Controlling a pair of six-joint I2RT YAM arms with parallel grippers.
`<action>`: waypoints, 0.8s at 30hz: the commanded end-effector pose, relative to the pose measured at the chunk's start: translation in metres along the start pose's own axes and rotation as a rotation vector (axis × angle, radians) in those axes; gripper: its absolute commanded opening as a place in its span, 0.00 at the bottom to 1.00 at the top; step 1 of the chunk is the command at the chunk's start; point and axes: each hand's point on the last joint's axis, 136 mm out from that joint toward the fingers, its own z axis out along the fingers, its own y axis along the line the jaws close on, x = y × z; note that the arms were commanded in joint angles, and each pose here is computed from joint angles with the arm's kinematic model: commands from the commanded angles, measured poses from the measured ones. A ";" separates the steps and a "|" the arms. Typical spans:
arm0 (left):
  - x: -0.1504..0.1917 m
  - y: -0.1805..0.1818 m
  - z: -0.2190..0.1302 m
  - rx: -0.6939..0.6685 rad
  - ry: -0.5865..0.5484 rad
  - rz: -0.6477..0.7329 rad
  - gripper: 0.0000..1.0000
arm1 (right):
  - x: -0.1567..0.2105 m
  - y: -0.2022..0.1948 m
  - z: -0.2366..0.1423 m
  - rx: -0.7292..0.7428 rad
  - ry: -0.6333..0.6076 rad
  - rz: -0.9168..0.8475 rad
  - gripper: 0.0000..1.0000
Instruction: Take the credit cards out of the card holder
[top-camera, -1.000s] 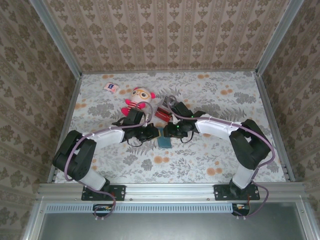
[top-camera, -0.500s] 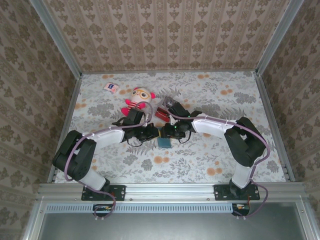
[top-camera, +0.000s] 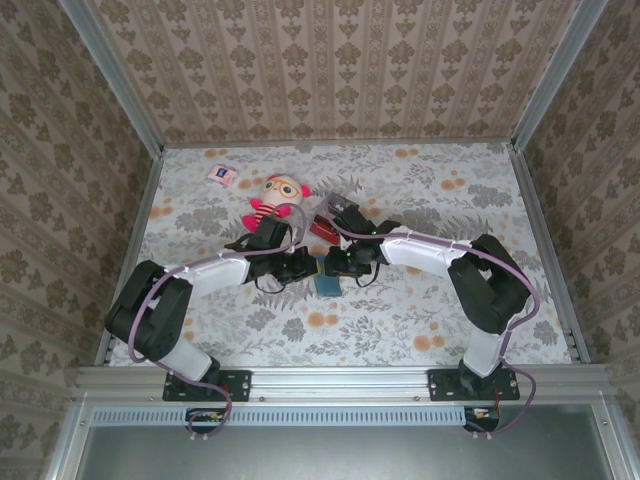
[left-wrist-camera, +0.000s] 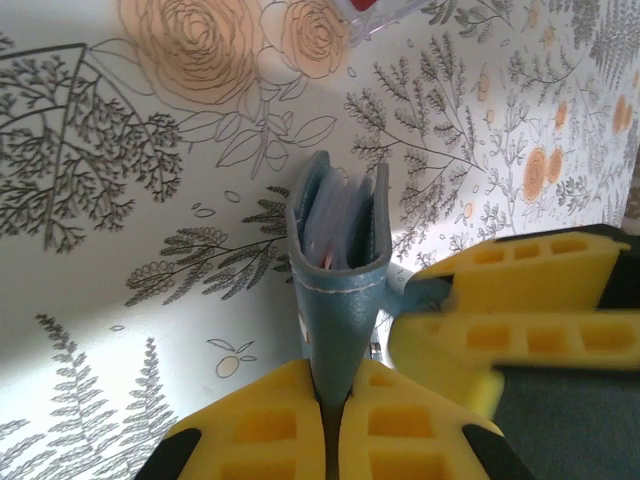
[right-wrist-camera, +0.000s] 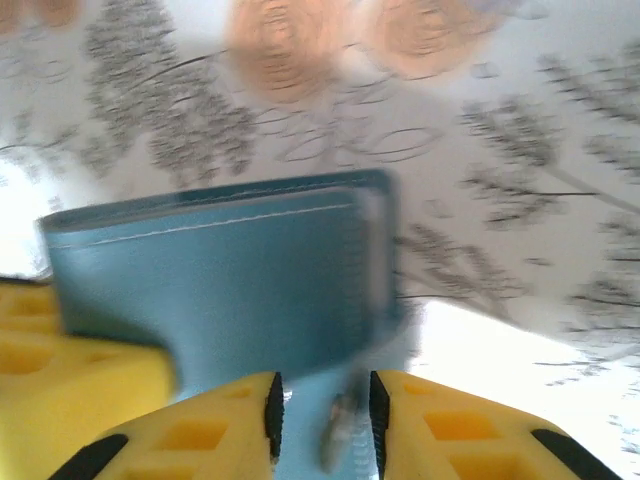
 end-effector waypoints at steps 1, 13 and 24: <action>-0.004 0.003 -0.006 -0.028 -0.013 0.011 0.00 | 0.004 -0.037 -0.006 0.168 -0.003 0.061 0.31; -0.005 0.003 -0.003 -0.041 0.008 0.008 0.01 | 0.001 -0.004 0.002 0.006 0.036 0.029 0.31; -0.009 0.011 -0.012 -0.119 0.006 -0.016 0.62 | 0.002 -0.014 0.010 0.039 0.042 0.044 0.16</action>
